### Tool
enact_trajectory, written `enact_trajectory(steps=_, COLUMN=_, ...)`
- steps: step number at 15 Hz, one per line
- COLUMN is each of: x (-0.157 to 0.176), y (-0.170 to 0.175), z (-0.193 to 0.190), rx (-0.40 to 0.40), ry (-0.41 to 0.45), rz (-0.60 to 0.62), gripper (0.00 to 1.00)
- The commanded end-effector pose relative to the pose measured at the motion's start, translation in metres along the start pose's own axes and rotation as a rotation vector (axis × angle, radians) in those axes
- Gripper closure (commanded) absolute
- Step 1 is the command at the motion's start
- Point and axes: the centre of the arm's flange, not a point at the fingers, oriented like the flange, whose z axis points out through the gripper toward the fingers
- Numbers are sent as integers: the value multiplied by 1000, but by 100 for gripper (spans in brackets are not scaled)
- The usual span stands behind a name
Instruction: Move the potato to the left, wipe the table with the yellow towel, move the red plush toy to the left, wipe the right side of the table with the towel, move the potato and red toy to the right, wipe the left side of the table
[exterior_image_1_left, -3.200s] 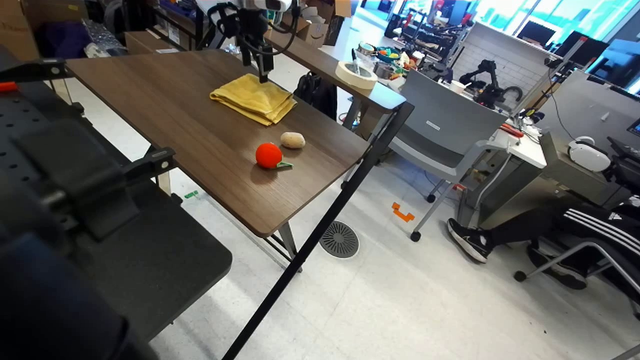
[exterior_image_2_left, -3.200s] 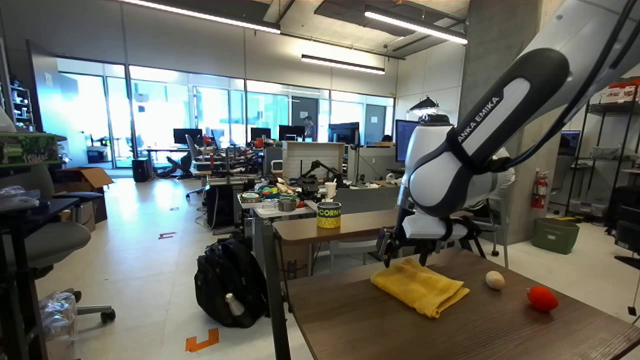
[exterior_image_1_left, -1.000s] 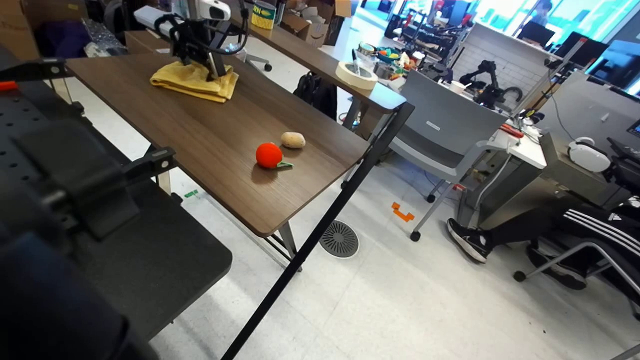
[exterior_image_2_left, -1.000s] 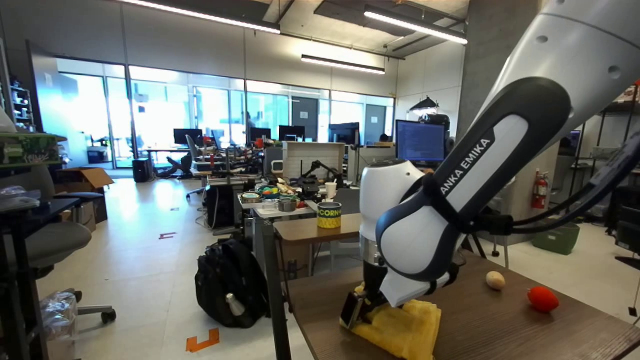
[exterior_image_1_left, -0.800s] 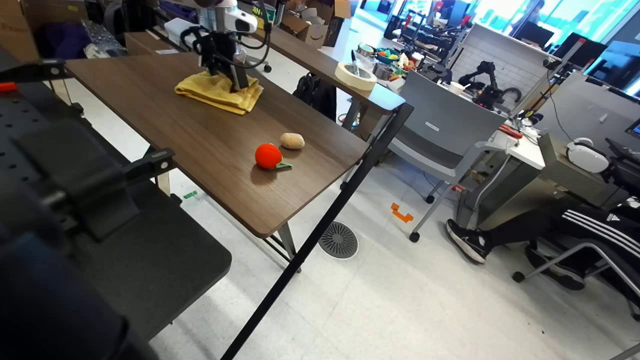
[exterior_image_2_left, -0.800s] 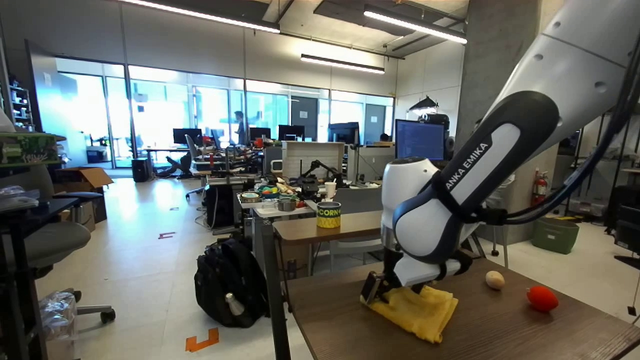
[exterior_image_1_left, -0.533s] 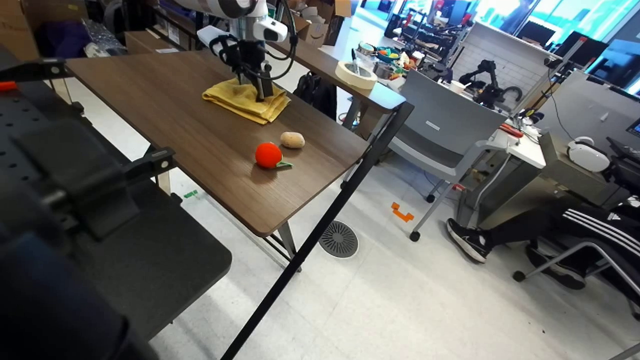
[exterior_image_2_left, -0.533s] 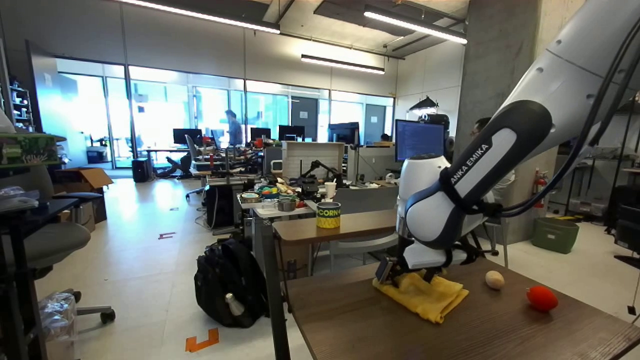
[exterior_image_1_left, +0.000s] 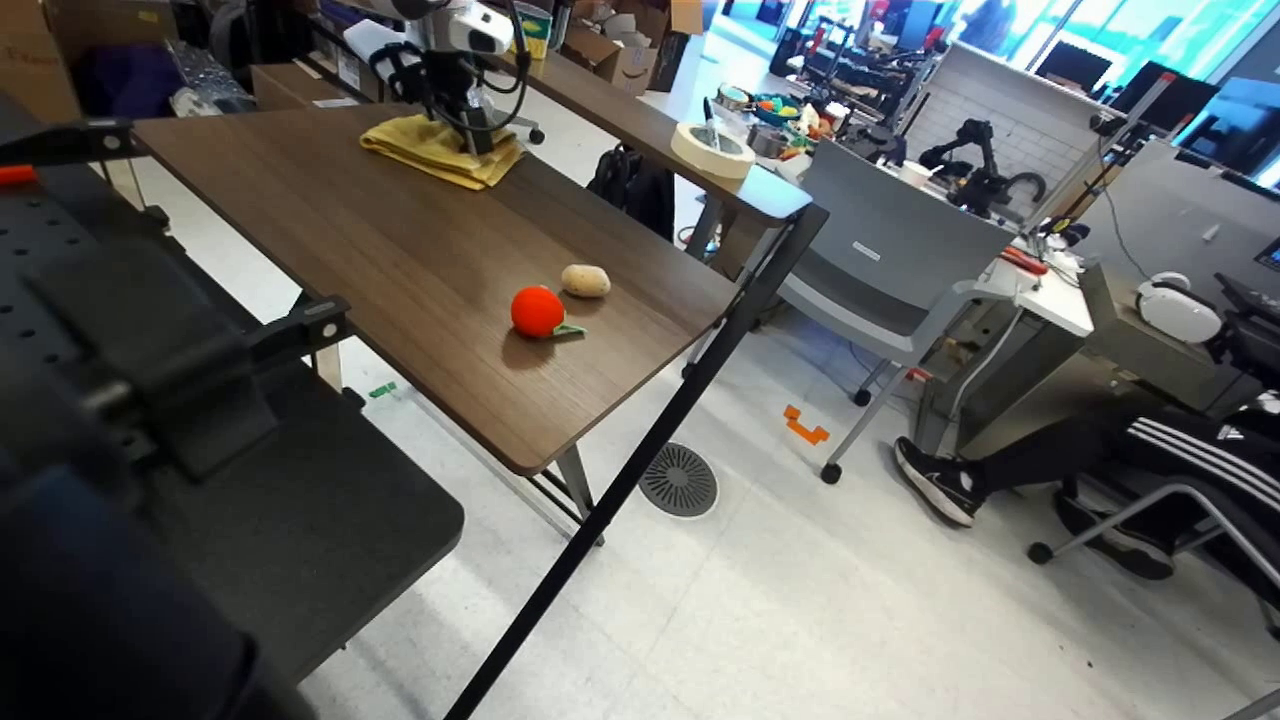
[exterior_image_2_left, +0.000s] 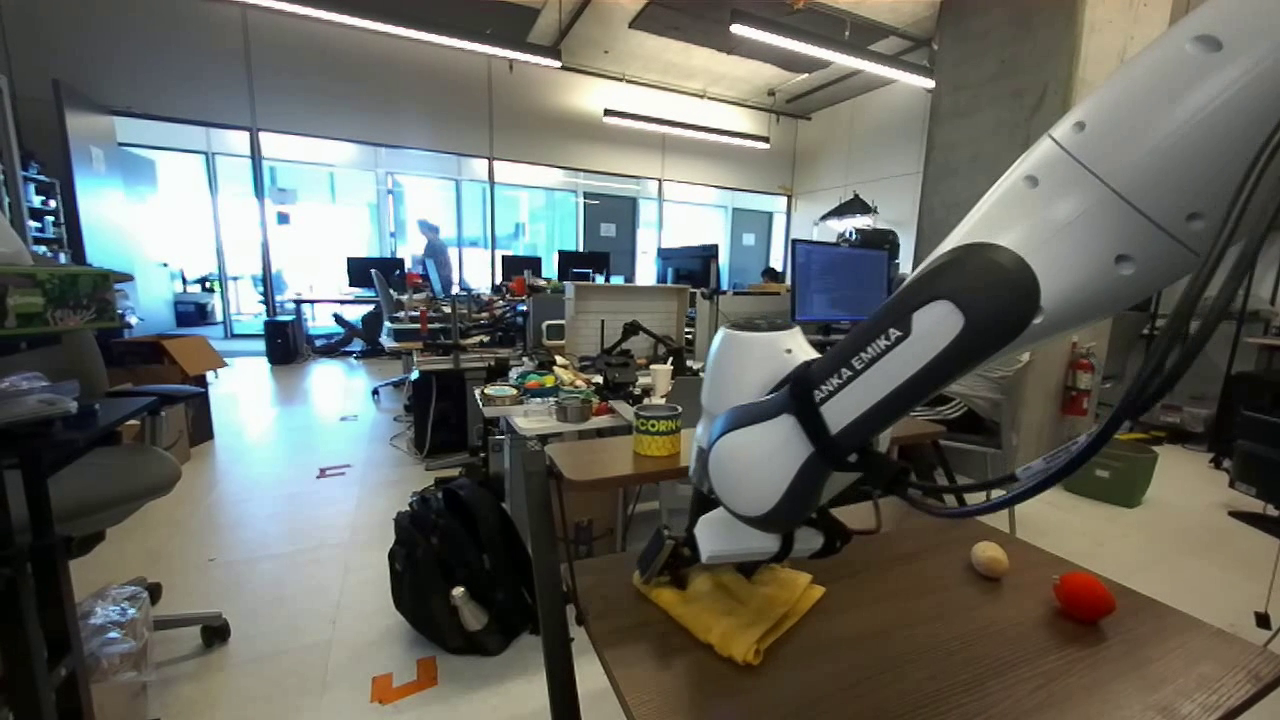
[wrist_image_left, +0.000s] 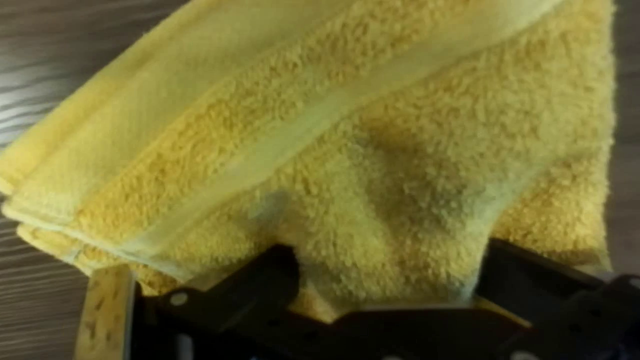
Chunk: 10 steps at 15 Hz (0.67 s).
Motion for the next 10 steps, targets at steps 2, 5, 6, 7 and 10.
enact_trajectory(steps=2, x=-18, y=-77, z=27, rx=44, ry=-89, rz=-90, gripper=0)
enact_trajectory(steps=5, x=-33, y=-44, z=22, rx=-29, ry=-175, rz=-75, gripper=0)
enact_trajectory(steps=6, x=-34, y=-20, z=25, rx=-65, ry=-180, rz=-32, gripper=0)
enact_trajectory(steps=7, x=-34, y=2, z=25, rx=-95, ry=-191, rz=9, gripper=0)
enact_trajectory(steps=10, x=-25, y=56, z=23, rx=-153, ry=-187, rz=127, gripper=0)
